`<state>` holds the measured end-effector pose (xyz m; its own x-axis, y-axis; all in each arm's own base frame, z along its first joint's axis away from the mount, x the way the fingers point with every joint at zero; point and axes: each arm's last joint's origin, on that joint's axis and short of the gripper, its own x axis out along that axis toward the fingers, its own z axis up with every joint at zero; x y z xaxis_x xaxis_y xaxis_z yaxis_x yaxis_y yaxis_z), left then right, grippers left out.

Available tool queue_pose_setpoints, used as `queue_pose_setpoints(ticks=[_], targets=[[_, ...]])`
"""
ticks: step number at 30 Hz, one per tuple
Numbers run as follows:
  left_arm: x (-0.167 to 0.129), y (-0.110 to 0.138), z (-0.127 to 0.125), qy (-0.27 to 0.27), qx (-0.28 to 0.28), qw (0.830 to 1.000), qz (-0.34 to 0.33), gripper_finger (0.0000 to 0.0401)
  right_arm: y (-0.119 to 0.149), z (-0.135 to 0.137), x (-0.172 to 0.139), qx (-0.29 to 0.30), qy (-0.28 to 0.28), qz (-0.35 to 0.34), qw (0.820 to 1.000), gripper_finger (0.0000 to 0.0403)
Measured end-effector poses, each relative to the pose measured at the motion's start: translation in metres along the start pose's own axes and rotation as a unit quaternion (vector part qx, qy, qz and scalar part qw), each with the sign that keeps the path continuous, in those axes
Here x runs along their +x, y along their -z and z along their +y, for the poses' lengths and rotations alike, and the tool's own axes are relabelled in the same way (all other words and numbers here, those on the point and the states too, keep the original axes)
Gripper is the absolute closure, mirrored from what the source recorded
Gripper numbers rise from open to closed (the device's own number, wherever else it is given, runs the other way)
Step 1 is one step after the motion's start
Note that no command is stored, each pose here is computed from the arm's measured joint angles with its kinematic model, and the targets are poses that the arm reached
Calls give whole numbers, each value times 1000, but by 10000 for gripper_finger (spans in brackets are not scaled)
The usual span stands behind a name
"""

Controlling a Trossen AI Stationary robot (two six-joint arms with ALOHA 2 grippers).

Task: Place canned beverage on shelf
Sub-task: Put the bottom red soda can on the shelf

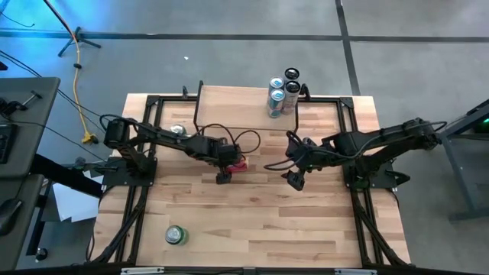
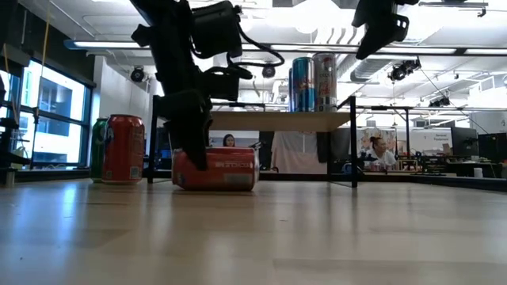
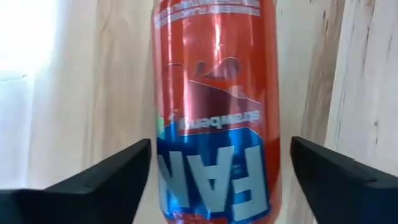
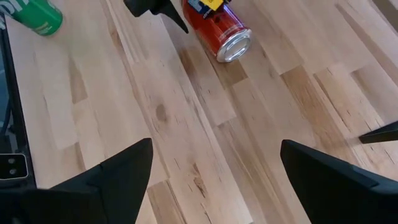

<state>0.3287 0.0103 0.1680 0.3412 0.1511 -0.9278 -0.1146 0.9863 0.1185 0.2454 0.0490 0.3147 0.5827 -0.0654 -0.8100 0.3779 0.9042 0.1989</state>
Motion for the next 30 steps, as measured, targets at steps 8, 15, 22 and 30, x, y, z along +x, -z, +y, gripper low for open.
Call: queue_pose_setpoints(ticks=[8, 15, 22, 30], targets=[[-2, -1, -6, -2, 9, 1000, -4, 193, 0, 6, -1, 0, -15, -13, 1000, 64], [-24, 0, -8, 39, 13, 999, -8, 238, 0, 15, -3, -10, -24, -43, 999, 64], [-96, -3, 0, 47, 4, 992, -119, 242, -10, 19, -4, 3, -28, -104, 994, 64], [-153, 12, 1, 48, 2, 978, -202, 241, -39, 20, -10, -60, -60, -223, 971, 64]])
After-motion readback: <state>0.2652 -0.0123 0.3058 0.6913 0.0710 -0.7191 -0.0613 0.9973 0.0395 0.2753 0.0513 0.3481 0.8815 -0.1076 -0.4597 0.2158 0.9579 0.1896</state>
